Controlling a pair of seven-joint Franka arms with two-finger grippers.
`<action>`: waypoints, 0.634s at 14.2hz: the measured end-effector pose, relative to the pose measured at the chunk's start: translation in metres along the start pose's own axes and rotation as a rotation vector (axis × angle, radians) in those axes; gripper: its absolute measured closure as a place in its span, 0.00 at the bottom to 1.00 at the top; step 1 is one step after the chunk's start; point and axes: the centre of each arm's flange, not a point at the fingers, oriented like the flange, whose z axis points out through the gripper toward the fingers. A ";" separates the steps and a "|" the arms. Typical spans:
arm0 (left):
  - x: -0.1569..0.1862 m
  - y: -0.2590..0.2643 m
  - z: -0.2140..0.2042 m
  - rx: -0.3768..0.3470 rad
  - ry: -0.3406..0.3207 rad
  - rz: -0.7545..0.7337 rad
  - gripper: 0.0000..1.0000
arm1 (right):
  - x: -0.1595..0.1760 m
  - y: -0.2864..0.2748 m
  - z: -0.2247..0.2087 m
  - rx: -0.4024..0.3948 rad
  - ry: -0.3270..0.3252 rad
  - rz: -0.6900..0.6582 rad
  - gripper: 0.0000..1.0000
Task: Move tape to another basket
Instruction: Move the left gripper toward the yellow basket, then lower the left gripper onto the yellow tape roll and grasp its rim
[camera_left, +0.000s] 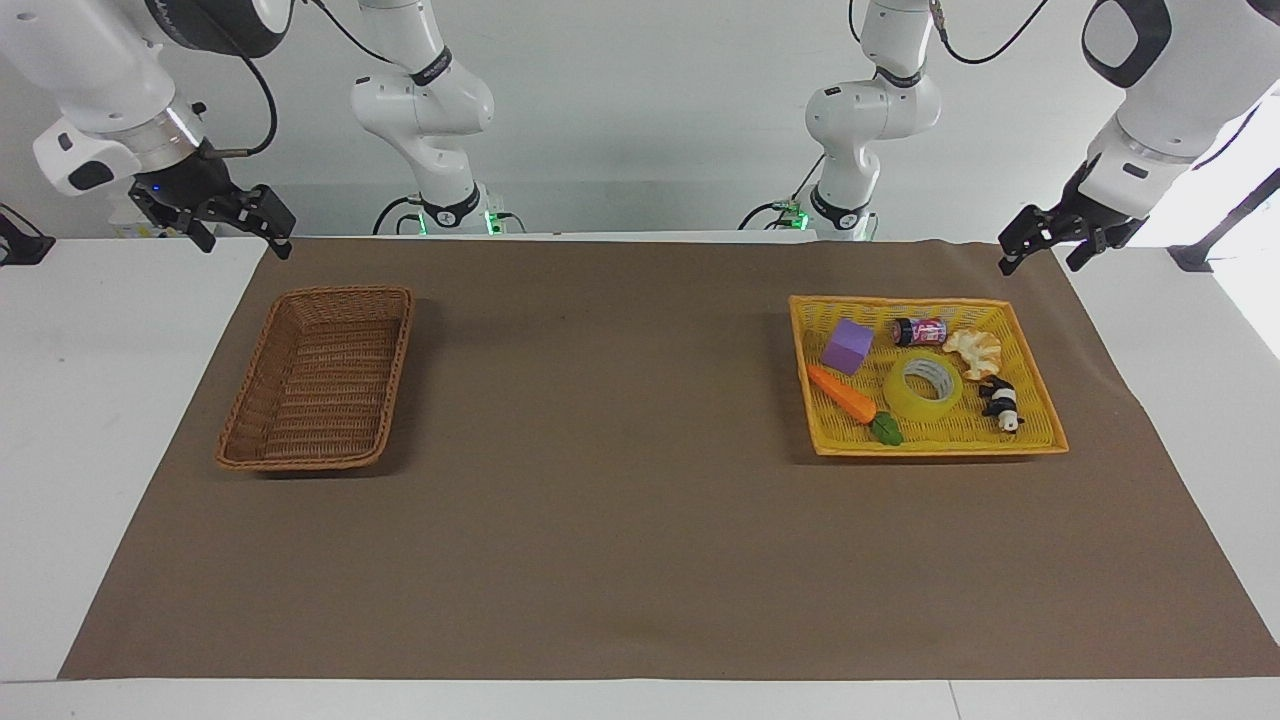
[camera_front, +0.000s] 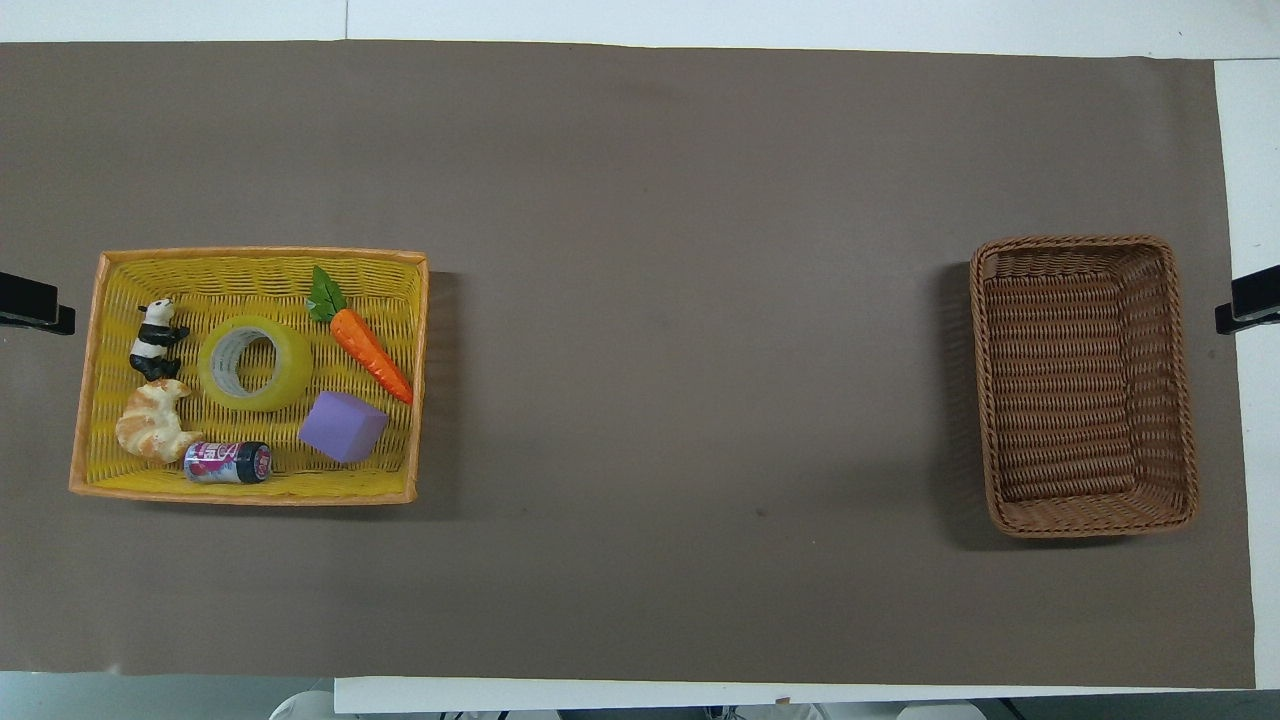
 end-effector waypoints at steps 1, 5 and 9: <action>-0.003 -0.006 0.027 0.001 0.005 -0.008 0.00 | 0.000 0.000 0.000 0.000 0.000 0.000 0.00; -0.017 -0.013 0.150 0.005 0.045 -0.014 0.00 | 0.000 0.000 0.000 0.000 0.000 0.000 0.00; -0.016 -0.010 0.203 0.000 0.008 -0.007 0.00 | 0.000 0.000 0.000 0.000 0.000 0.000 0.00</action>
